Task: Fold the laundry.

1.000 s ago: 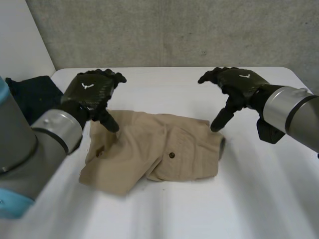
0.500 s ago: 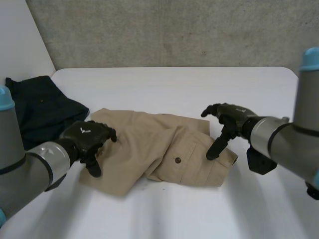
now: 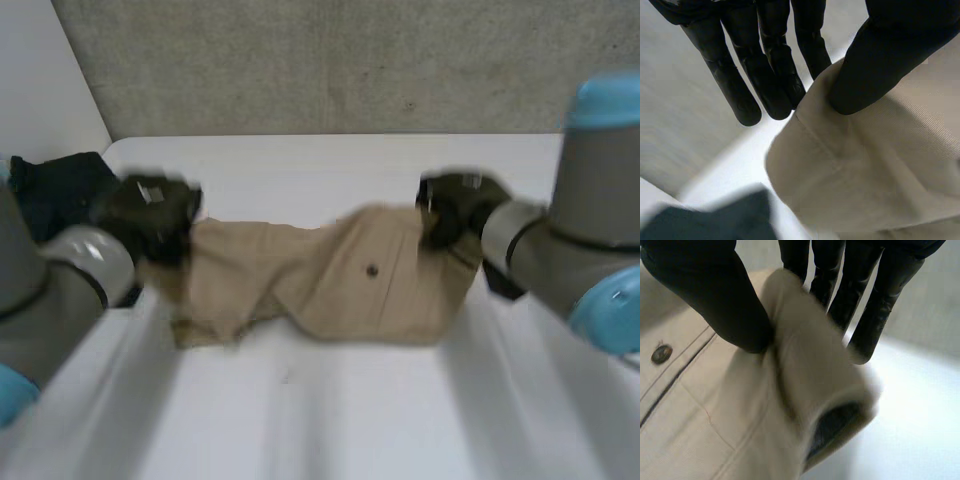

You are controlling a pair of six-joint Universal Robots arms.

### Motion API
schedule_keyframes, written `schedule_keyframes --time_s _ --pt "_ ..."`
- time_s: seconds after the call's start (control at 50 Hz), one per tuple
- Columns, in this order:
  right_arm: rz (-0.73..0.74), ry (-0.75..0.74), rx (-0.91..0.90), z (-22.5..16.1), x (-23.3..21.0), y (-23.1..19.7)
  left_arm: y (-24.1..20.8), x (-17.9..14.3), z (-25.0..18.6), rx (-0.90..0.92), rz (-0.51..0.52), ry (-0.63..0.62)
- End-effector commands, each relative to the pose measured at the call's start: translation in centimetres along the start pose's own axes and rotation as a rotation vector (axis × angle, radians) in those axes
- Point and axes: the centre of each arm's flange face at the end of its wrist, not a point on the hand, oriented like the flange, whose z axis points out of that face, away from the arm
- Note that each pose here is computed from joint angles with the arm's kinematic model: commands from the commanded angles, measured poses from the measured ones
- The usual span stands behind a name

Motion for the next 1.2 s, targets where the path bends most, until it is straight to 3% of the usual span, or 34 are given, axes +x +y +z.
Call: schedule_keyframes --time_s 0.02,0.12,0.26,0.46,0.56,0.62,0.64,0.7,0.78,0.88,0.98,1.2 --pt "-0.444 0.104 0.32 -6.6 0.2 -10.7 -11.2 -5.1 -3.5 0.361 -0.076 -0.186" --pt "-0.533 0.161 0.409 -9.4 0.3 -14.0 -14.1 -6.4 -5.4 0.434 -0.122 -0.201" --pt "-0.548 0.13 0.374 -10.2 -0.1 -14.4 -12.8 -5.8 -4.7 0.34 -0.127 -0.164" --pt "-0.546 0.056 0.161 -2.7 -0.2 -8.5 -5.5 -2.4 2.7 0.082 -0.129 -0.066" --pt "-0.533 0.052 0.143 1.5 -0.2 -6.5 -4.7 -1.2 6.6 0.087 -0.13 -0.067" --pt "-0.528 0.093 0.245 4.2 0.0 -7.2 -6.5 -1.7 8.7 0.159 -0.136 -0.149" --pt "-0.51 0.138 0.361 5.3 0.2 -8.9 -7.2 -1.9 9.0 0.186 -0.141 -0.174" --pt "-0.483 0.197 0.512 6.0 0.4 -11.3 -11.2 -2.9 9.5 0.328 -0.17 -0.262" --pt "-0.408 0.349 0.867 4.8 1.3 -17.5 -16.4 -5.0 8.6 0.544 -0.208 -0.346" --pt "-0.376 0.411 1.02 2.6 1.6 -20.5 -19.0 -5.7 7.5 0.686 -0.242 -0.401" --pt "-0.386 0.374 0.909 3.3 1.1 -18.6 -18.5 -4.1 7.2 0.66 -0.246 -0.37" --pt "-0.366 0.173 0.401 5.4 -1.1 -8.3 -9.9 0.0 8.1 0.357 -0.189 -0.253"
